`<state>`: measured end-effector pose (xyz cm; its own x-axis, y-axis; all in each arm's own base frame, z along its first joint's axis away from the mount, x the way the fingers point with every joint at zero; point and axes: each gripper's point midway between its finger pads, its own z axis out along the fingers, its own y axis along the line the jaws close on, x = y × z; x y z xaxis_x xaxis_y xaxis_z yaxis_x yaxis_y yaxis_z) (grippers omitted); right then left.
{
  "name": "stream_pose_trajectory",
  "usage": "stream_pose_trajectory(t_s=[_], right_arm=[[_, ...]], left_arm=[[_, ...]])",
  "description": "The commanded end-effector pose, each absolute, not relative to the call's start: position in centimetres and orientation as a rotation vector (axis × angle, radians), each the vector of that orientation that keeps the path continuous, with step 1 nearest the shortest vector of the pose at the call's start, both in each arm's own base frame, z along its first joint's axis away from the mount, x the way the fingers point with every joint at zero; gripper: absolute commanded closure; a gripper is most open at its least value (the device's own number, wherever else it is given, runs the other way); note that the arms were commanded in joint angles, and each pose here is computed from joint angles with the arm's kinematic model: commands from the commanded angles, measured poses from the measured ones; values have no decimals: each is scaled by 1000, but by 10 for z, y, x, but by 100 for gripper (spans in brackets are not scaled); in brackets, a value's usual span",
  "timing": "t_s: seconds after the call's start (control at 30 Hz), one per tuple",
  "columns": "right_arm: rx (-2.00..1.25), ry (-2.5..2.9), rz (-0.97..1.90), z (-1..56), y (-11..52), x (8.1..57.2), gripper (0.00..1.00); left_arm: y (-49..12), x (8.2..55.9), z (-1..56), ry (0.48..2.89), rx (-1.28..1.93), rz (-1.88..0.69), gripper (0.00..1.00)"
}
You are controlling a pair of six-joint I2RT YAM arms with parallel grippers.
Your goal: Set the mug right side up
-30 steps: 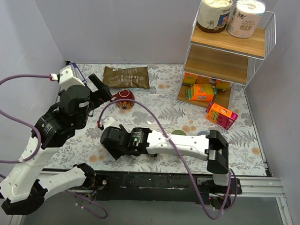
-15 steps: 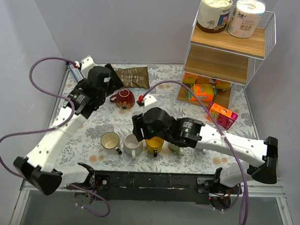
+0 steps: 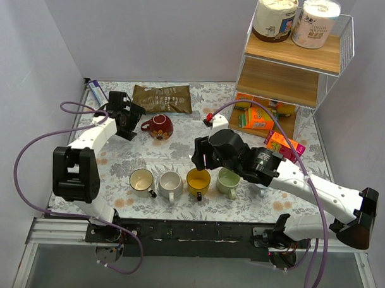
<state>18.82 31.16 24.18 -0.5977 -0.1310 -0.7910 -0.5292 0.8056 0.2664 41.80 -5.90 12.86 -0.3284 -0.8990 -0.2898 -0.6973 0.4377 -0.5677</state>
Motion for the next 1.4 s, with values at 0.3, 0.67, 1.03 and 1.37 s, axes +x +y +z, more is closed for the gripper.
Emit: stream_pose_trajectory(t_s=[0.3,0.67,1.03,1.37], right_arm=[[-405,2135,644,244,280,207,34],[-419,2175,668,229,283,206,35],[-403,2181,685,230,280,202,37],[-403,2187,717,229,283,199,39]], left_arm=[[-75,489,128,2043,-1348,-616,10],[-76,498,136,2085,-901,-573,10],[-93,486,108,2120,-783,-673,19],[-109,441,111,2106,-744,-812,28]])
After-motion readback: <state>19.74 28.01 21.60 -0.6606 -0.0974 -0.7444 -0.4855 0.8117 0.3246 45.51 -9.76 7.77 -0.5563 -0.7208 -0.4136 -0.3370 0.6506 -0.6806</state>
